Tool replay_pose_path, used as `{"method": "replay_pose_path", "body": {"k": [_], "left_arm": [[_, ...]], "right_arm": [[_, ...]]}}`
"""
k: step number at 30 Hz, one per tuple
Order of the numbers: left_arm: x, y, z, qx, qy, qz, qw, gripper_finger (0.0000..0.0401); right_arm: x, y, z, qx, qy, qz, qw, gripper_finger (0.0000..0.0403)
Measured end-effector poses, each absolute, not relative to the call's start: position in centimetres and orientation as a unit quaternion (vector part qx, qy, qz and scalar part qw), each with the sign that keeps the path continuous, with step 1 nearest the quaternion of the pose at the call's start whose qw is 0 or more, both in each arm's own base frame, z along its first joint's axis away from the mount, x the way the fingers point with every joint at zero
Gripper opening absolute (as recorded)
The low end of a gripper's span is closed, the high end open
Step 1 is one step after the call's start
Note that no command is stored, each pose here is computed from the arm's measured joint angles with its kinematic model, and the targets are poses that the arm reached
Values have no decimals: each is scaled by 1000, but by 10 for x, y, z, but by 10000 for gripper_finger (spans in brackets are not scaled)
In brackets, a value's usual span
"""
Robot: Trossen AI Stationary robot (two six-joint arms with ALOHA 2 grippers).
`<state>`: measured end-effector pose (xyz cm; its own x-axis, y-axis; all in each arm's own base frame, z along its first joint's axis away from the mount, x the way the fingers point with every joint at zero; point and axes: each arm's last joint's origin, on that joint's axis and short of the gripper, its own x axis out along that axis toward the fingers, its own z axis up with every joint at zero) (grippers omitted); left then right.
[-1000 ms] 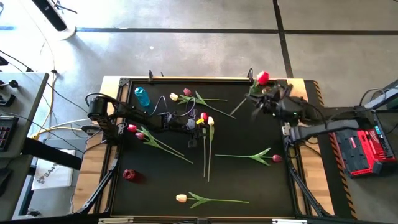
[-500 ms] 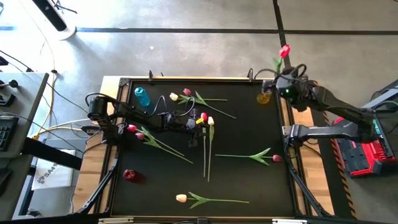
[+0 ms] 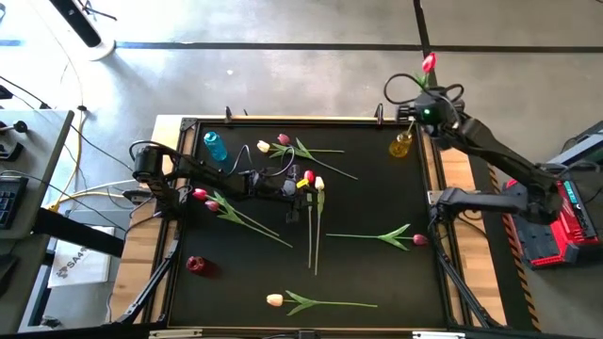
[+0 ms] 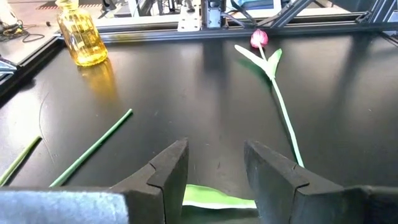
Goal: Sort flowers into vase by color
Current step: Put the right red tulip into the yellow vase
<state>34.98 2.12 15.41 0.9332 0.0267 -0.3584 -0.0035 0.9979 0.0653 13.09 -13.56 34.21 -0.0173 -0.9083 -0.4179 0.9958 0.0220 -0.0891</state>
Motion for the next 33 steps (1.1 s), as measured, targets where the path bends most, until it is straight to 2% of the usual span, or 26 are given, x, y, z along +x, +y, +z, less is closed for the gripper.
{"method": "replay_pose_path", "body": {"k": [11, 14, 20, 23, 33], "left_arm": [[349, 21, 153, 44, 190, 5, 981, 144], [349, 22, 151, 46, 199, 5, 979, 144], [347, 24, 148, 48, 216, 14, 975, 144], [347, 26, 147, 47, 220, 17, 974, 144], [345, 36, 145, 41, 232, 32, 971, 144]], "right_arm": [[148, -153, 318, 145, 229, -697, 664, 3], [149, -154, 312, 151, 252, -690, 662, 28], [141, -146, 308, 176, 274, -696, 640, 110], [138, -142, 308, 187, 290, -681, 646, 140], [126, -124, 311, 273, 316, -606, 677, 151]]}}
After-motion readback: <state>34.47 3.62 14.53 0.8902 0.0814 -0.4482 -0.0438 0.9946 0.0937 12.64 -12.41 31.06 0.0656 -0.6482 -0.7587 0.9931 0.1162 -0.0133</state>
